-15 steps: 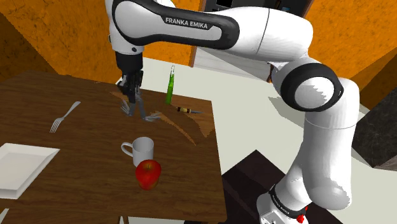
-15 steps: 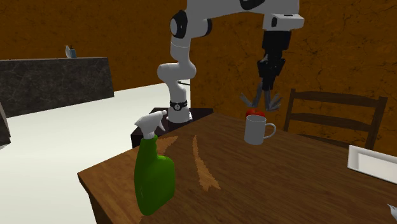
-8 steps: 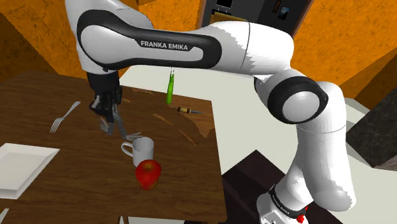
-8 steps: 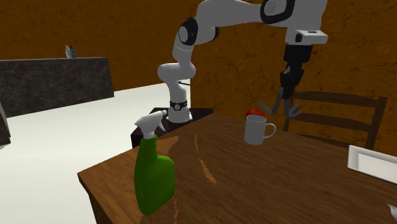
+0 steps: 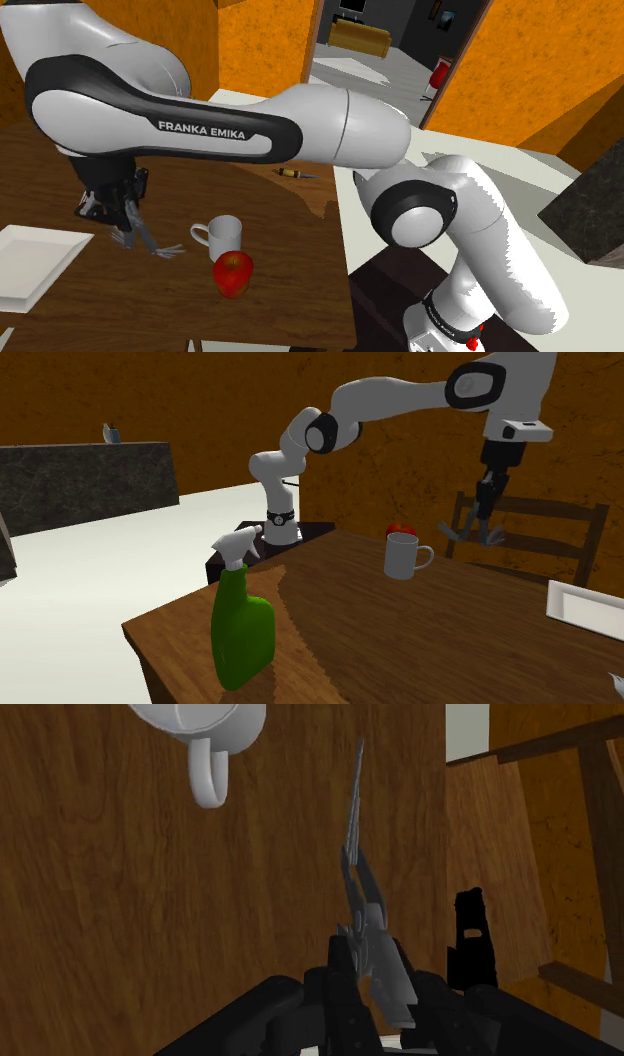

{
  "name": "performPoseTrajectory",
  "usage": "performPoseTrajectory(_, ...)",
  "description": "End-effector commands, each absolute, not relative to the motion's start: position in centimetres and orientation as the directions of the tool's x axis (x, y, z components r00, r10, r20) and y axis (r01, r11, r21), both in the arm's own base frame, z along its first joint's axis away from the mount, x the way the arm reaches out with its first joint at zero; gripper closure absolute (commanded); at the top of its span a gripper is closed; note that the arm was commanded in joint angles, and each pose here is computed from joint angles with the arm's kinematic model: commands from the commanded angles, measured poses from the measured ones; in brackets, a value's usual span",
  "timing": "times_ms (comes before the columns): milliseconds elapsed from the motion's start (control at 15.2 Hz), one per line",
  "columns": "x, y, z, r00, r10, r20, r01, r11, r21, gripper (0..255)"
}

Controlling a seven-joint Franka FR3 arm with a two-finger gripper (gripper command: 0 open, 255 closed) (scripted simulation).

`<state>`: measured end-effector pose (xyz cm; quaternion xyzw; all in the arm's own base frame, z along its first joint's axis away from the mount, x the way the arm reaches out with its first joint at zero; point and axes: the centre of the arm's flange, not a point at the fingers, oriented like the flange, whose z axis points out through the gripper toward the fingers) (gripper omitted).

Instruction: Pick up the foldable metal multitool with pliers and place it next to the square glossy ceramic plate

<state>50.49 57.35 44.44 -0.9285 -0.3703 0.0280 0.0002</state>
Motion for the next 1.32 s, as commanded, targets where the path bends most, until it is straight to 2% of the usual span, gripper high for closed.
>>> performPoseTrajectory(0, 50.2, 58.1, 43.4, 0.725, 0.687, -0.052, 0.687, -0.727, -0.021, 255)
performPoseTrajectory(924, 50.2, 58.1, 36.1, 0.725, 0.687, -0.052, 0.687, -0.727, -0.021, 255)
performPoseTrajectory(1254, 50.2, 58.1, 36.1, 0.725, 0.687, -0.052, 0.687, -0.727, -0.021, 255)
